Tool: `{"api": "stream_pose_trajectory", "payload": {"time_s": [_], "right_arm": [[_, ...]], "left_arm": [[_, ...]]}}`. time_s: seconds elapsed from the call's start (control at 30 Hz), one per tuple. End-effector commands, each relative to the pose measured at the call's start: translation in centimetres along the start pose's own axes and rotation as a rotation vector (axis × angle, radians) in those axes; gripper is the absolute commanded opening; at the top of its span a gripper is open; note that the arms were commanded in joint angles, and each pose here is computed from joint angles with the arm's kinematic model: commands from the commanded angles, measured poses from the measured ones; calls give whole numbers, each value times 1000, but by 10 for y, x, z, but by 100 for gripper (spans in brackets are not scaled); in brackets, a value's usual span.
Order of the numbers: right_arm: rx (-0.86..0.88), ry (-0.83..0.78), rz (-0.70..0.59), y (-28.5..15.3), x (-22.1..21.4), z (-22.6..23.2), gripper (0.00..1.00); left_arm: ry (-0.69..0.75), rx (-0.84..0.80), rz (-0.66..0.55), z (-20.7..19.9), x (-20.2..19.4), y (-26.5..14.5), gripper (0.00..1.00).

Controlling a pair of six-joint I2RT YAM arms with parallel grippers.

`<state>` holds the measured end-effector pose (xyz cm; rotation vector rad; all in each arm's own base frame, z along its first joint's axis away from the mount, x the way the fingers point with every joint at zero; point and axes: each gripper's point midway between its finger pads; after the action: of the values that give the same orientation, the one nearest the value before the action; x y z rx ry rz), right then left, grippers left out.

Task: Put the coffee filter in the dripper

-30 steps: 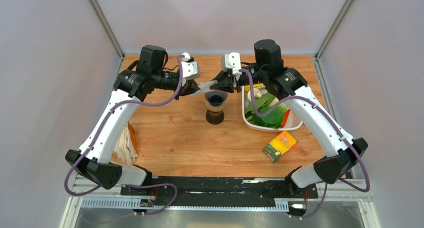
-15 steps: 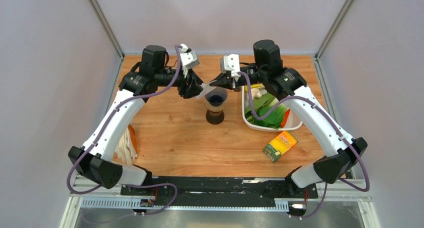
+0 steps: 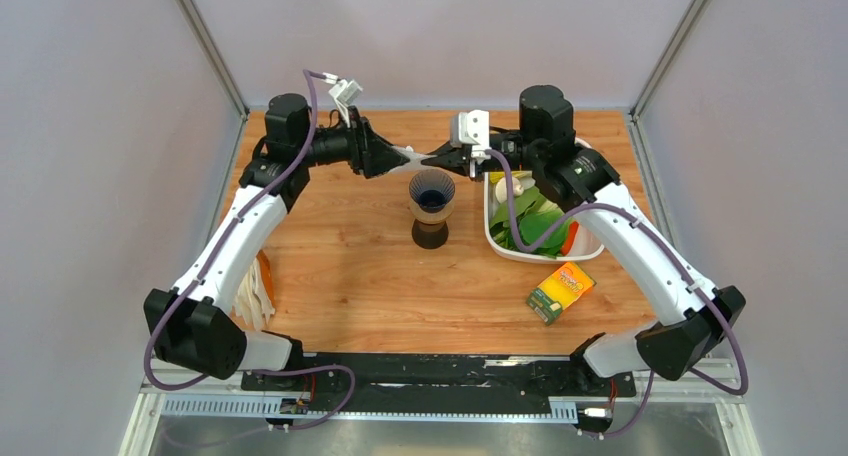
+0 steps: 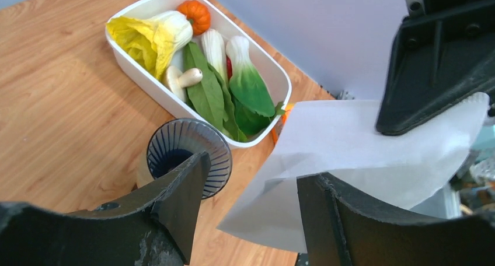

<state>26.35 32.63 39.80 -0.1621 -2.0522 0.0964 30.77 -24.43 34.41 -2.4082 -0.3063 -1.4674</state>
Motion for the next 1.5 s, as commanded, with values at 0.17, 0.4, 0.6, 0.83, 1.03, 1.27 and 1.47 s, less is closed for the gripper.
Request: {"api": "stream_pose_trajectory", "payload": {"time_s": [0.17, 0.4, 0.6, 0.83, 1.03, 1.27, 1.47], "right_arm": [[-106, -47, -45, -12, 24, -18, 0], [-100, -29, -82, -4, 27, -20, 0], [-54, 5, -121, 1, 34, -17, 0], [27, 48, -150, 5, 34, 0, 0], [46, 74, -155, 7, 34, 4, 0], [27, 77, -143, 8, 30, 0, 0], [-49, 14, -118, 6, 28, -17, 0]], "left_arm": [[-97, -92, -127, -24, 32, -18, 66], [-55, -107, -116, -26, 29, -16, 63], [81, -127, -72, -35, 21, -10, 66], [205, -124, -66, -37, 22, -6, 66], [203, -127, -97, -37, 30, -4, 44], [167, -215, -129, -52, 32, -5, 28], [29, -139, -56, -34, 16, -5, 63]]}}
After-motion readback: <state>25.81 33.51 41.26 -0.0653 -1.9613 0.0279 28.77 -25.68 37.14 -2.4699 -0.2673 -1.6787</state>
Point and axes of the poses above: each gripper's point midway between its finger pads, its own y axis out along the fingers, its own z axis along the line the jaws close on, x = y × z
